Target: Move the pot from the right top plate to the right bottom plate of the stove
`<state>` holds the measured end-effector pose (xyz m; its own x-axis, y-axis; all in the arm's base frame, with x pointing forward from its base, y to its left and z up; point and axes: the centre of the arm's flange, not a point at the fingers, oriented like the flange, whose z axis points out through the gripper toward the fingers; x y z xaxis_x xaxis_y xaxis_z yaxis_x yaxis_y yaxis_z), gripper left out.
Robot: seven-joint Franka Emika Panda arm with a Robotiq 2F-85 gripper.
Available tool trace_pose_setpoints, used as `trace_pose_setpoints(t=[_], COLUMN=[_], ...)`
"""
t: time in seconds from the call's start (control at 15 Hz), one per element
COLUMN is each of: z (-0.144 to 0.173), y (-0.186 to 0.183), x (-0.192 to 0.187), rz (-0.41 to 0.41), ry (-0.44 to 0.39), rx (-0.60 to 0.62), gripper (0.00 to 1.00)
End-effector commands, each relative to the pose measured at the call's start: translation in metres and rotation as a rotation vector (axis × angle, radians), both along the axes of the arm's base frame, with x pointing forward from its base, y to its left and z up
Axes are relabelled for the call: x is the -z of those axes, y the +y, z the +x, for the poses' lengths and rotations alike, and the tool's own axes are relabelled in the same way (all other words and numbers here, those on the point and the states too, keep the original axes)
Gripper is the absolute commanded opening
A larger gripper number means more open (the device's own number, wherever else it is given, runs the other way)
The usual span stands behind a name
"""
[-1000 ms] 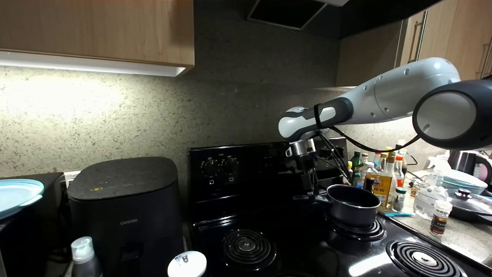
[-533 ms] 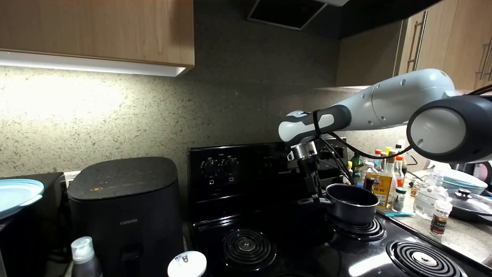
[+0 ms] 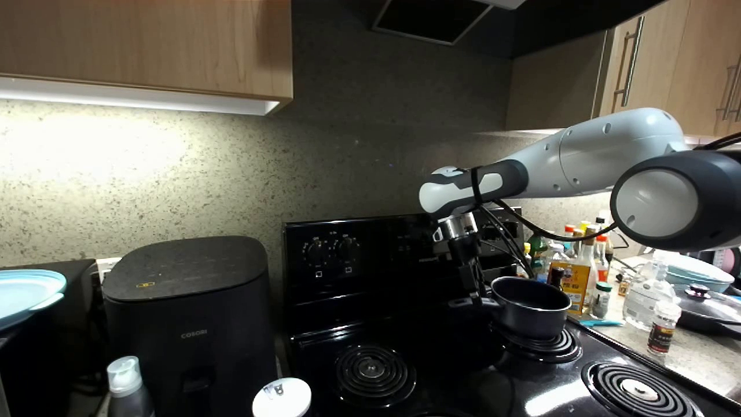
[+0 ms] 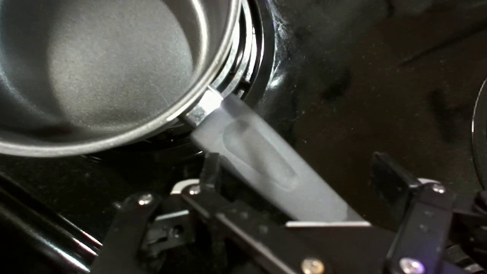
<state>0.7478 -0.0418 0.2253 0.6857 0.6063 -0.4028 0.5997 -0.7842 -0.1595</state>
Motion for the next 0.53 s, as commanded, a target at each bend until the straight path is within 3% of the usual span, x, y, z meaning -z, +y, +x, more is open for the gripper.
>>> trace_pose_setpoints(t=[0.0,0.13,0.2,0.33,0.47], z=[0.0022,0.0006,0.0003,-0.0012,-0.0026], y=[-0.0032,-0.0032,-0.0034,-0.0047,-0.0056], x=[0.0077,0.0080,0.0069,0.0043,0.0017], rz=[-0.008,0.000,0.012,0.029,0.035], ry=[0.018,0.017,0.016,0.014,0.005], rx=[0.006,0.010,0.017,0.021,0.022], gripper=[1.00,0.95,0.74,0.70,0.56])
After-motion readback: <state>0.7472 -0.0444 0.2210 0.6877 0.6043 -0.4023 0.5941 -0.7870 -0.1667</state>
